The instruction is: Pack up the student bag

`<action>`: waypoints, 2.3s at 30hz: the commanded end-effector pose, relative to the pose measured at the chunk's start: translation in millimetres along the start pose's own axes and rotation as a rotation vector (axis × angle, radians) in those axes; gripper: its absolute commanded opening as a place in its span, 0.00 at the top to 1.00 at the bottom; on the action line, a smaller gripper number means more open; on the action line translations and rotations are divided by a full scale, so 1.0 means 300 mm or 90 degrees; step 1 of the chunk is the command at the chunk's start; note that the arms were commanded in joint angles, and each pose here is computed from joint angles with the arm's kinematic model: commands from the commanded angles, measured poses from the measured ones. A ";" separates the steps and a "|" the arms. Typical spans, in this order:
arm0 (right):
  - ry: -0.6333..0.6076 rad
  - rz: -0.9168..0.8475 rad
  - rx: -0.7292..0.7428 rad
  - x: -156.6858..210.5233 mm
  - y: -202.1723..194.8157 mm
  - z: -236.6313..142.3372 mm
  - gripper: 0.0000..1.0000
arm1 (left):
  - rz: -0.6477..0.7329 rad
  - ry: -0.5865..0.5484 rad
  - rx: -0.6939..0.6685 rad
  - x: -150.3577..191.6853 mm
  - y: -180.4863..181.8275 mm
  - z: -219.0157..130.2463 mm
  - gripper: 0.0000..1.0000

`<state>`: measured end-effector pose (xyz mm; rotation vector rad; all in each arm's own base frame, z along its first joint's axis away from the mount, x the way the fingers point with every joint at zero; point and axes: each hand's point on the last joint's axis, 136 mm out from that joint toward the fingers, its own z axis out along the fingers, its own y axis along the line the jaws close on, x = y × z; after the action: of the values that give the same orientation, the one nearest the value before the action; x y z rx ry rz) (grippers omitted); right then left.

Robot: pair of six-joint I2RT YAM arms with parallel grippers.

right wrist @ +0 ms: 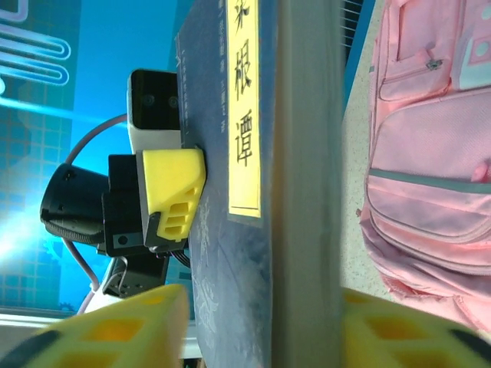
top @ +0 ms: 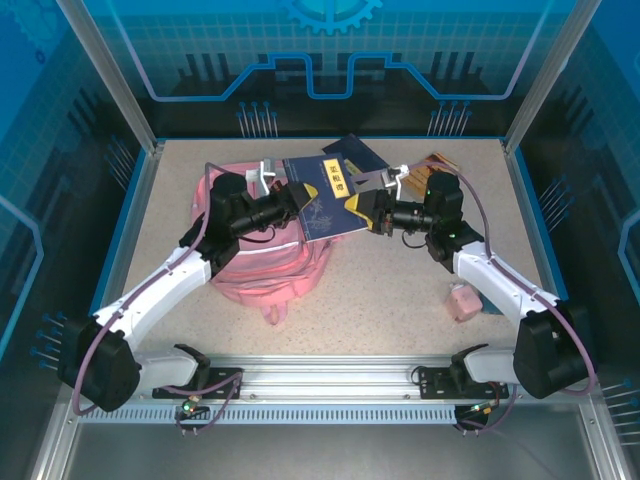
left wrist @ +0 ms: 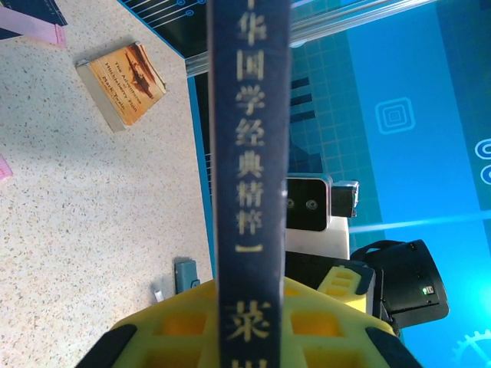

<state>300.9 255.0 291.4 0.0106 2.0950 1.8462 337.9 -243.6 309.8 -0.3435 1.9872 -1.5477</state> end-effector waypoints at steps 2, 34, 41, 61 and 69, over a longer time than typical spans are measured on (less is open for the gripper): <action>-0.011 -0.038 0.012 -0.012 0.037 -0.010 0.84 | 0.028 -0.028 0.008 -0.025 -0.016 -0.036 0.98; 0.037 -0.287 0.292 -0.020 -0.177 -0.173 1.00 | 0.432 0.285 -0.677 0.088 0.638 -0.344 0.14; 0.038 -0.256 0.322 -0.024 -0.226 -0.179 1.00 | 0.456 0.358 -0.661 0.134 0.679 -0.246 0.18; 0.037 -0.222 0.334 -0.023 -0.266 -0.177 1.00 | 0.583 0.488 -0.755 0.097 0.835 -0.174 0.25; 0.033 -0.213 0.340 -0.022 -0.279 -0.180 1.00 | 0.620 0.464 -0.766 0.058 0.821 -0.151 0.57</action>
<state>306.2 192.2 214.4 -0.2608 2.4092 1.0751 318.9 -150.2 67.9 0.7716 2.8123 0.2033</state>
